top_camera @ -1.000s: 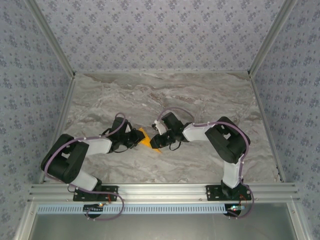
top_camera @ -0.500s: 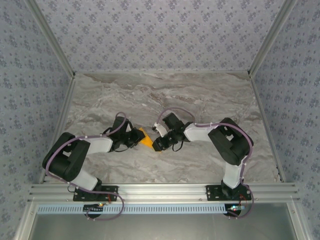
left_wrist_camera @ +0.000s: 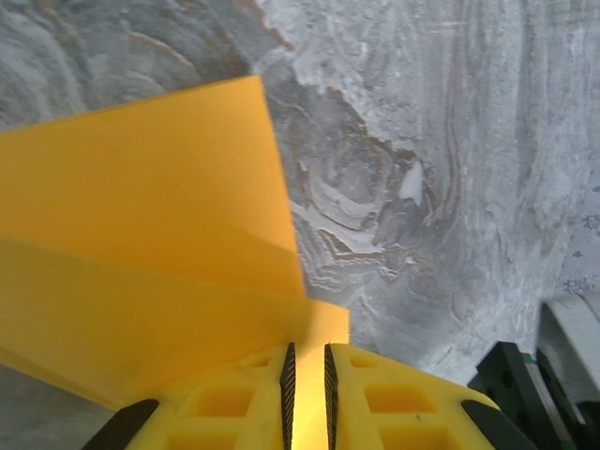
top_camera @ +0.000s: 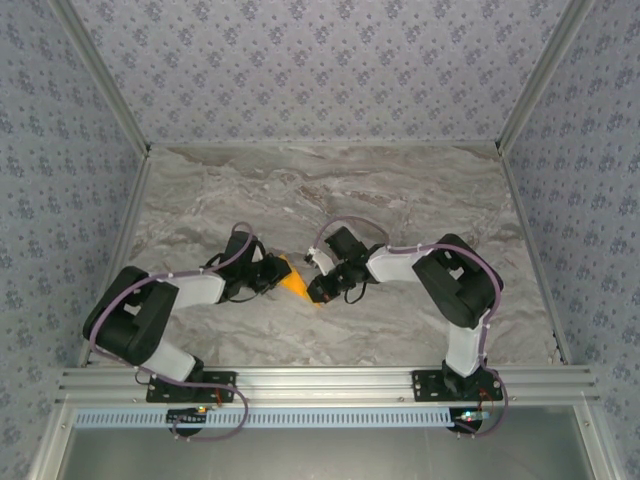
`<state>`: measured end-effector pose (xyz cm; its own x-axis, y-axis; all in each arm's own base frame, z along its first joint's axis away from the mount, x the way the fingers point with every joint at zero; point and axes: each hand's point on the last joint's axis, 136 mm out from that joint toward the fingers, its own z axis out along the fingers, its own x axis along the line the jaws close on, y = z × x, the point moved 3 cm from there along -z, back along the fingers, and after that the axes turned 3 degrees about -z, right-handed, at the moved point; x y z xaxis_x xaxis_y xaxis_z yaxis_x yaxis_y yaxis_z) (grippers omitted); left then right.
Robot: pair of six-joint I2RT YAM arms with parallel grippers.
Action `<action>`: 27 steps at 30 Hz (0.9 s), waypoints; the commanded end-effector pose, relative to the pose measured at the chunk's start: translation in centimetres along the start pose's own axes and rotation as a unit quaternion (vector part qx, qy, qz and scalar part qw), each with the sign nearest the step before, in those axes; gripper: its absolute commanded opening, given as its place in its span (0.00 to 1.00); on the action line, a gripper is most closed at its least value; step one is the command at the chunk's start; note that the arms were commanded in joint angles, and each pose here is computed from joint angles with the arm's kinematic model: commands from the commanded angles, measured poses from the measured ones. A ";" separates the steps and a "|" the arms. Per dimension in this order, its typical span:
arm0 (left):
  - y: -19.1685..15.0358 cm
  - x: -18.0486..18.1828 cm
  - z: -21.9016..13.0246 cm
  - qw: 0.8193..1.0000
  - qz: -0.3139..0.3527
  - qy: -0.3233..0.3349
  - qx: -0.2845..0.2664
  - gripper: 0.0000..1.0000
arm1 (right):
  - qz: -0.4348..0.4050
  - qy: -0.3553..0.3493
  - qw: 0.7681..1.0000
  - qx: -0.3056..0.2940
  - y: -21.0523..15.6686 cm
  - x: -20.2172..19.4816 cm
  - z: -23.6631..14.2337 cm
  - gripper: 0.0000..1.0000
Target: Fold a paper plane with a square sheet of paper (pick it up from the middle)
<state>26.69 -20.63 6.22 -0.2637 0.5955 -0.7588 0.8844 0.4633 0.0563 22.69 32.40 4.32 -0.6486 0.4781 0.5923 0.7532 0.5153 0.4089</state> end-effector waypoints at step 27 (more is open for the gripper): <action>-2.8 0.2 0.9 0.999 0.045 -0.005 0.017 0.19 | 0.086 0.000 0.996 0.018 -0.2 -1.5 0.8 0.02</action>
<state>23.84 -21.93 5.20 -0.2115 0.6253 -0.7512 0.9154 0.3961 0.0720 23.44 32.70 4.18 -0.5498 0.5146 0.6580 0.8261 0.4517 0.3370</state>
